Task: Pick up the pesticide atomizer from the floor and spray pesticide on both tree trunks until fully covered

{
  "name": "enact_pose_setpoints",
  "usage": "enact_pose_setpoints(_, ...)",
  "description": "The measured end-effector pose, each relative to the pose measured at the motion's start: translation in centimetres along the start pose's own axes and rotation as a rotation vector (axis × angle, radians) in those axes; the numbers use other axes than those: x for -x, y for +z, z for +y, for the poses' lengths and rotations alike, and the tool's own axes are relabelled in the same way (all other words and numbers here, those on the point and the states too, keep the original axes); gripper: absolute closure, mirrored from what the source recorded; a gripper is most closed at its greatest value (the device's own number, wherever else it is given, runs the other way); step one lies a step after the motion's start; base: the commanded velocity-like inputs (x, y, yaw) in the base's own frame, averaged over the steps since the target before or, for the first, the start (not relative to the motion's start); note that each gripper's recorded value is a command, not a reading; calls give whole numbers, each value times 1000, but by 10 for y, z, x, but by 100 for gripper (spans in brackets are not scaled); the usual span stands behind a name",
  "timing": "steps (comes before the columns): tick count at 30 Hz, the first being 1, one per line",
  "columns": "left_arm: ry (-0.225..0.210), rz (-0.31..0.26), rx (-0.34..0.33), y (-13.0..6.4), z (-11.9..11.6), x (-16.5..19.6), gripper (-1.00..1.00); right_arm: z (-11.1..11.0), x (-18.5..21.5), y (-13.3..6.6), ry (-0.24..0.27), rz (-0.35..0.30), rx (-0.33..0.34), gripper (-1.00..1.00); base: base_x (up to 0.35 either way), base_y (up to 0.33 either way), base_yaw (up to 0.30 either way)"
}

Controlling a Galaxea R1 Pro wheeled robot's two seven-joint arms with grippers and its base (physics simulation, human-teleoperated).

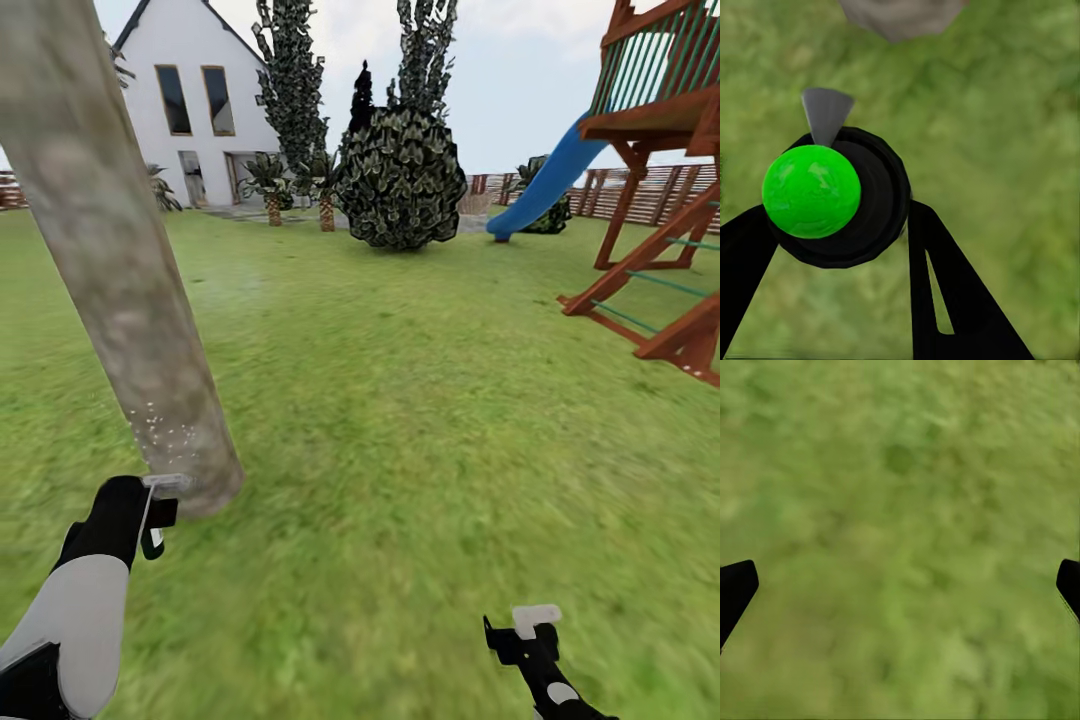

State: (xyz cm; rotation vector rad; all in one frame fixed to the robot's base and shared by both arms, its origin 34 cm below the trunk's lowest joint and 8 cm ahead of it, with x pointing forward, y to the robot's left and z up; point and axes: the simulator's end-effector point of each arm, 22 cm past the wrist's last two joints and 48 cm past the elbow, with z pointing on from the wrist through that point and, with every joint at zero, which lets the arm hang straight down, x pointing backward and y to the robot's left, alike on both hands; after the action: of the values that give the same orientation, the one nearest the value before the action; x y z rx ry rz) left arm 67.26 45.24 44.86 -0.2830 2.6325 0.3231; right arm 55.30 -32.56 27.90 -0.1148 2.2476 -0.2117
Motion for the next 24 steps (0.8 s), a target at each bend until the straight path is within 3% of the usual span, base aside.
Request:
enact_pose_setpoints(8,-4,-12,-12,-3,-5,8,100,0,0,0,0,1,0,-100,60,-102,278)
enact_pose_setpoints(9,-6,-15,-24,-4,-11,10,100,0,0,0,0,1,0,-100,0,-1,278)
enact_pose_setpoints(11,21,-25,-70,-11,-48,18,100,0,0,0,0,1,0,-100,0,0,278)
enact_pose_setpoints(13,37,-59,-73,-22,-56,42,100,0,0,0,0,0,0,-100,0,0,278)
enact_pose_setpoints(18,34,-108,-72,-38,-56,76,100,0,0,0,0,1,0,-100,0,0,250)
enact_pose_setpoints(24,22,-138,-70,-49,-55,92,100,-1,0,0,0,0,-2,-100,138,-90,15)
